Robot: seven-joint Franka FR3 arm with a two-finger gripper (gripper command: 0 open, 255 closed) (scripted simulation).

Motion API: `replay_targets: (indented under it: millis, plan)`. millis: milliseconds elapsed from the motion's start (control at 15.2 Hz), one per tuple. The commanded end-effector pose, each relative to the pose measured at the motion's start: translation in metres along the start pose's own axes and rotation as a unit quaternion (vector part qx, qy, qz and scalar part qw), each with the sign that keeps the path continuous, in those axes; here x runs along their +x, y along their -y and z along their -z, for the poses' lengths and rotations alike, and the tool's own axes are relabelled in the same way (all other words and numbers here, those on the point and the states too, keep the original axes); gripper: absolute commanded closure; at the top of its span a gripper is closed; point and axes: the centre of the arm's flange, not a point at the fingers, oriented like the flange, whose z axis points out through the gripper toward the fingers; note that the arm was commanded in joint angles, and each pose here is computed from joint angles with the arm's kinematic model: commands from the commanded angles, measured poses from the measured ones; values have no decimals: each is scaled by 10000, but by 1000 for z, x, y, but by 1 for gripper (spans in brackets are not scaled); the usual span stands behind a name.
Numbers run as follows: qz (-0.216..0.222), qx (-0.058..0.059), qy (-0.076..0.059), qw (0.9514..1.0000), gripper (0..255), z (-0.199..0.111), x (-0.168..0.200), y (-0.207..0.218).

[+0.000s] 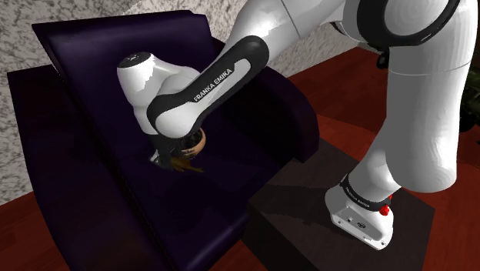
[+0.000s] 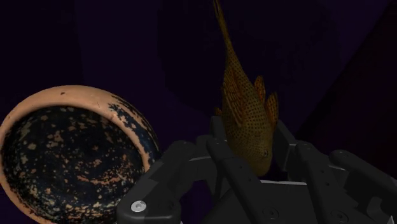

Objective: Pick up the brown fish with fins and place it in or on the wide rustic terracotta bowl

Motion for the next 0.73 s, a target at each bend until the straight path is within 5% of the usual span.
replay_targets:
  millis: [0,660]
  plan:
    - [0,0,2,10000,255,11,-1,-1]
    - [0,0,2,10000,255,19,66,-82]
